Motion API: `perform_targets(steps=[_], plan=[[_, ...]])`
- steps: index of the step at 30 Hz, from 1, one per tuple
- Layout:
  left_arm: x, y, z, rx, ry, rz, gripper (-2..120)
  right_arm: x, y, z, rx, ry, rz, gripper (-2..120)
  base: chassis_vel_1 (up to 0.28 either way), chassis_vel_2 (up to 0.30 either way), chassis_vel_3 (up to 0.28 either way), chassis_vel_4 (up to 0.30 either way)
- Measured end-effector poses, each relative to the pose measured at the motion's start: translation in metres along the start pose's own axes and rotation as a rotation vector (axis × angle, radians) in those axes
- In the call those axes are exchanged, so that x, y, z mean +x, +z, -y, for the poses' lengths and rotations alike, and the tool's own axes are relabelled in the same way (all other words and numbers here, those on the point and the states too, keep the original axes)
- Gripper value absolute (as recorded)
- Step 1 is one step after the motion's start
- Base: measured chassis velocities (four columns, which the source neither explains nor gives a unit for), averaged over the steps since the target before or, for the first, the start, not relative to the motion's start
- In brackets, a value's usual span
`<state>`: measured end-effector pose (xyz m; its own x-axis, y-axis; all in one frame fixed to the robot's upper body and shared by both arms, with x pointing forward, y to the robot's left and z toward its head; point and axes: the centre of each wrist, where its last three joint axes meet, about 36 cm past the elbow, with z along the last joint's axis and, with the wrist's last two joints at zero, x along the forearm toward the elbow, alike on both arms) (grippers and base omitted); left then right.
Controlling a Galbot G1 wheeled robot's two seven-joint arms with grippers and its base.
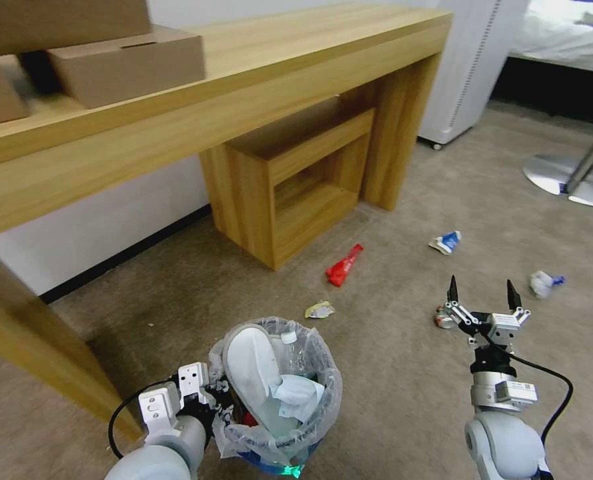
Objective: Pick up the trash bin and place the garbage on the floor into it.
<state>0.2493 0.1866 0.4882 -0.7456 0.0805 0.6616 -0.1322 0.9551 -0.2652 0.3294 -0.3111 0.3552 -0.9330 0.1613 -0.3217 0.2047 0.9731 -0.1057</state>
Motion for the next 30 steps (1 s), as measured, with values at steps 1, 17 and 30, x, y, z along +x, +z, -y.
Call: perform_targets(steps=[1, 17, 30], plan=[[0.0001, -0.0001, -0.0002, 0.0, -0.001, 0.001, 0, -0.0004, -0.001, -0.0008, -0.004, -0.002, 0.004, 100, 0.0, 0.0, 0.0, 0.0], [0.0018, 0.0026, 0.0004, 0.005, -0.009, -0.004, 0, -0.0003, 0.0, -0.0084, -0.015, -0.033, 0.019, 100, 0.0, 0.0, 0.0, 0.0], [0.0022, 0.0044, -0.0008, 0.0, -0.017, -0.005, 0, -0.0006, 0.0024, -0.005, -0.026, -0.026, 0.009, 100, 0.0, 0.0, 0.0, 0.0]])
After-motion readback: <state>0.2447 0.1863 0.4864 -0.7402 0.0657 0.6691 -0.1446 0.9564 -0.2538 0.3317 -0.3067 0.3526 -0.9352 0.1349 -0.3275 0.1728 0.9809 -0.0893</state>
